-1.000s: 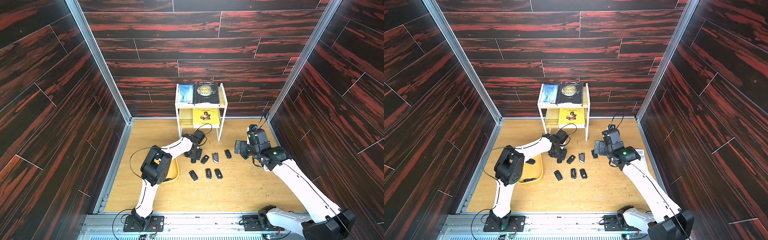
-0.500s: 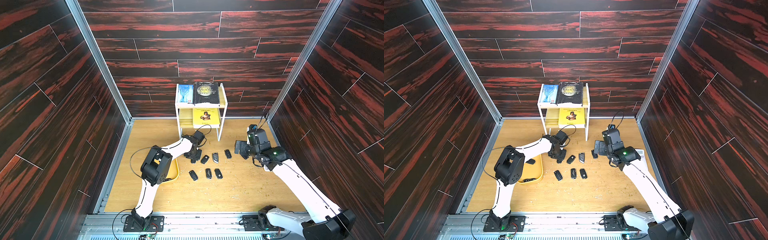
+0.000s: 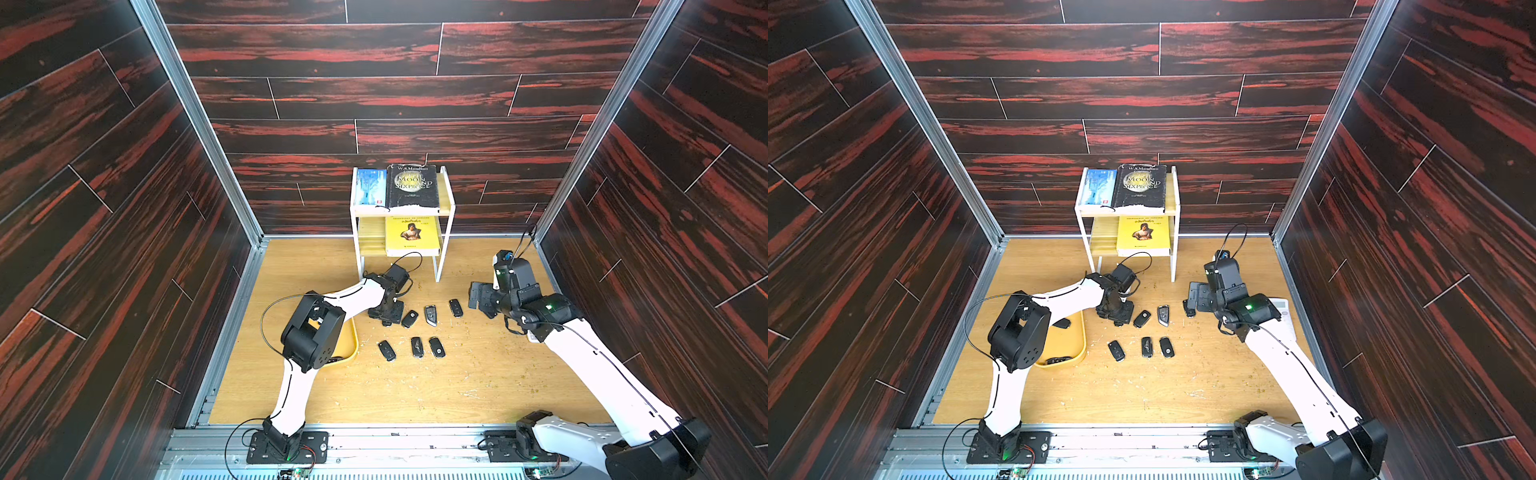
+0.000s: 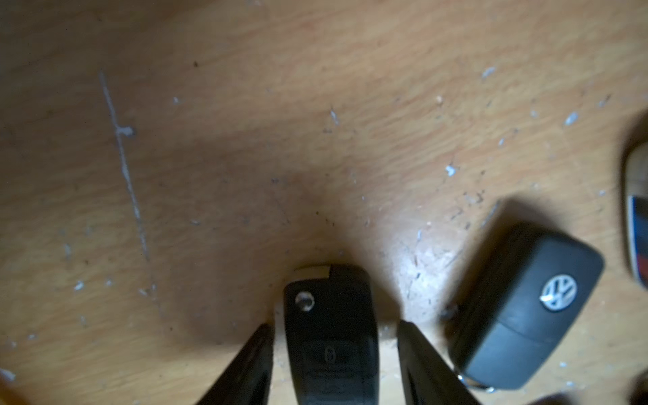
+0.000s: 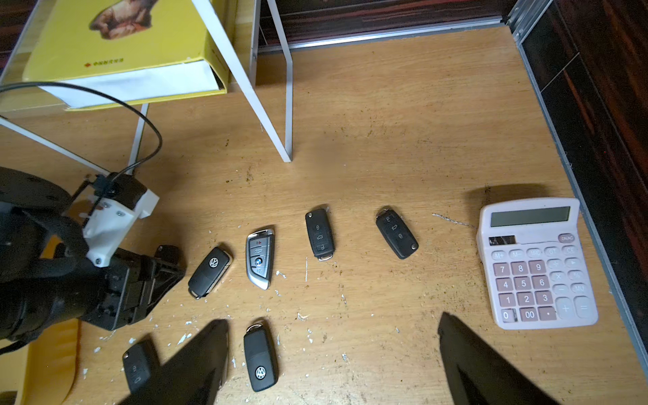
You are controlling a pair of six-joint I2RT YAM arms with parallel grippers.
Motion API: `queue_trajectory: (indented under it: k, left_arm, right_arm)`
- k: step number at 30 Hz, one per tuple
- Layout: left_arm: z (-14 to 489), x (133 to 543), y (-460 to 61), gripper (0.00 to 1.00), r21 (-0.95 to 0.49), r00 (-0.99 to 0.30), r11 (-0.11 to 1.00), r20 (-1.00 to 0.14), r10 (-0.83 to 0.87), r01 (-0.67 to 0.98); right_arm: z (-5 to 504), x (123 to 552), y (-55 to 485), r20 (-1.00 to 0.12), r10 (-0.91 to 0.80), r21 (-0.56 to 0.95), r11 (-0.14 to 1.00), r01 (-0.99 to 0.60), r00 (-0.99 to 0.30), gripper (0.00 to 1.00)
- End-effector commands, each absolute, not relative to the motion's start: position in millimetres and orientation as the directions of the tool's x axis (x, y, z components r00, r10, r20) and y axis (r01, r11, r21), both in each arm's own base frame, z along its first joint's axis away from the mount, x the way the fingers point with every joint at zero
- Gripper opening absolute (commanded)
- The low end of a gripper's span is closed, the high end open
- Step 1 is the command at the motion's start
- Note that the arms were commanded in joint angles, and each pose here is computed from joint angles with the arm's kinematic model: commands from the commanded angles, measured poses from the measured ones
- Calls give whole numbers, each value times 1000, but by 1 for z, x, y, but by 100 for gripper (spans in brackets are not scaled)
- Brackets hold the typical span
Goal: Place the car key into the storage box
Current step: Pick up the car key from the center of the board.
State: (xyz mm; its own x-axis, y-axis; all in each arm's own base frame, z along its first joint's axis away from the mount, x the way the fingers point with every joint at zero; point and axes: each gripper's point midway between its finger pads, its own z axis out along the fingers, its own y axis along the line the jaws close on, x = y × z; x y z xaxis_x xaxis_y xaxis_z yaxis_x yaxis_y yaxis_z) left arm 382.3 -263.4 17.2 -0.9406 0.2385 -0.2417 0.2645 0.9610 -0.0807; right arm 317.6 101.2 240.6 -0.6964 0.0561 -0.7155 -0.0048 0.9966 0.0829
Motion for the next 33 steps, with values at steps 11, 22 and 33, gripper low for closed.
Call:
queue_trajectory:
  k: [11, 22, 33]
  left_arm:
    - [26, 371, -252, 13, -51, -941, 962, -227, 251, 269]
    - [168, 377, -245, 13, -67, -838, 948, -490, 241, 311]
    - [260, 334, -193, 15, -58, -794, 964, -582, 177, 258]
  right_arm:
    - [240, 318, 104, -716, 63, 101, 995, -13, -695, 98]
    - [236, 321, 109, -711, 69, 119, 993, -24, -700, 97]
    - [233, 327, 120, -705, 77, 156, 986, -49, -705, 97]
